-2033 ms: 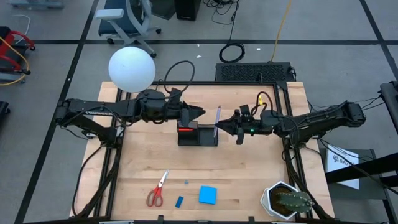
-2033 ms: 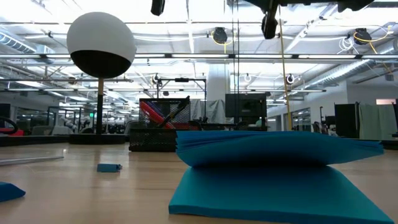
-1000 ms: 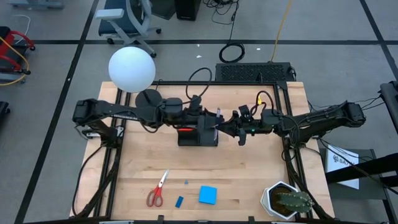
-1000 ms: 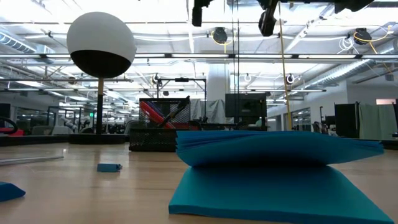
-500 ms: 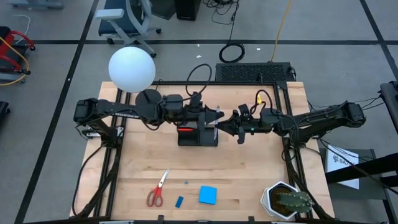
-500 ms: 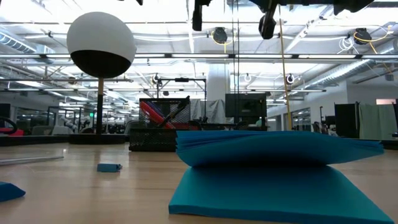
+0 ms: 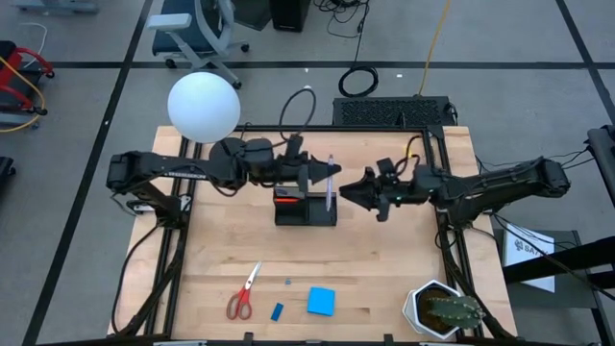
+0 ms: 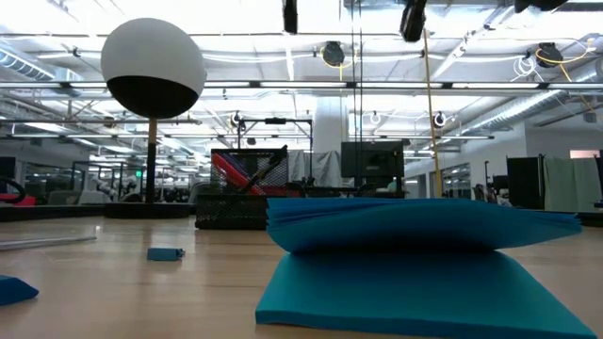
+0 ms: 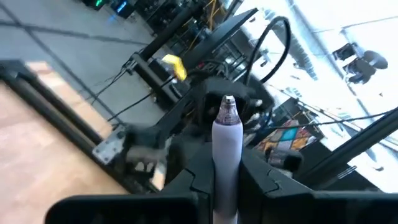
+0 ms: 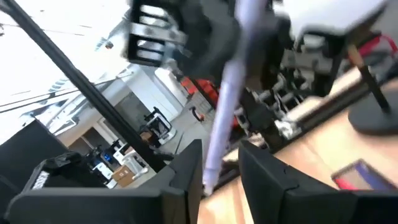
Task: Pick and place office supplies into organizer
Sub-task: Put the purple pen into the desk organizer
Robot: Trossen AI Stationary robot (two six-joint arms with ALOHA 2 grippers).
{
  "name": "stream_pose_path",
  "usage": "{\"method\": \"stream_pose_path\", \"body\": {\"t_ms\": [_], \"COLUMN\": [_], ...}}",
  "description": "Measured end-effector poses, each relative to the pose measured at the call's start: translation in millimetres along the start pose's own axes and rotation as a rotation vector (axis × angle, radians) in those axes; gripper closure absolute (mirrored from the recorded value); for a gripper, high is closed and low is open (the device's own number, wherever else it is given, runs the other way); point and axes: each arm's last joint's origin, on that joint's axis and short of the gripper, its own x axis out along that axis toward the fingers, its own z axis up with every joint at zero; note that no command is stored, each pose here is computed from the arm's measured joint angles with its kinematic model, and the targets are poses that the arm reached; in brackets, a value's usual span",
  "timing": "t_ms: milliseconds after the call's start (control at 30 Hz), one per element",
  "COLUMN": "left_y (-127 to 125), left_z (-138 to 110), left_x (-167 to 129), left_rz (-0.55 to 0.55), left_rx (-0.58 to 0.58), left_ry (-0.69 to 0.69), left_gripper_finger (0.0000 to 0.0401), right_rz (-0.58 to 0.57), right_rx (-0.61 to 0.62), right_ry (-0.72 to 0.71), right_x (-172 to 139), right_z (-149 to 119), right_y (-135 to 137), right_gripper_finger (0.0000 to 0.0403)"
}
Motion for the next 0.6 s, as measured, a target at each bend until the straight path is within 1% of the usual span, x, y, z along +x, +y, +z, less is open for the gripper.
{"method": "stream_pose_path", "body": {"t_ms": [100, 200, 267, 400, 533, 600], "left_y": [-7.8, -8.9, -7.3, -6.8, -8.0, -8.4], "left_z": [11.9, 19.9, 22.5, 23.4, 21.5, 21.5], "left_x": [-8.9, -15.9, -16.5, -16.6, -16.4, -16.4], "left_rz": [-0.023, -0.015, -0.016, -0.043, -0.054, -0.061], "left_rx": [-0.065, -0.165, -0.243, -0.379, -0.468, -0.506], "left_ry": [-0.03, -0.034, -0.039, -0.001, 0.027, 0.035], "left_gripper_finger": [0.0367, 0.0367, 0.0367, 0.0367, 0.0367, 0.0367], "right_rz": [0.019, 0.02, 0.021, 0.028, 0.012, -0.024], "right_rx": [-0.088, -0.219, -0.329, -0.538, -0.715, -0.799], "right_ry": [-0.027, -0.042, -0.051, -0.087, -0.085, -0.072], "right_x": [-10.5, -20.6, -26.4, -32.9, -33.9, -32.9], "right_z": [9.0, 15.8, 19.2, 24.9, 28.1, 30.6], "right_y": [6.7, 11.4, 13.9, 18.0, 20.2, 21.7], "right_gripper_finger": [0.0306, 0.0307, 0.0307, 0.03, 0.0291, 0.0285]}}
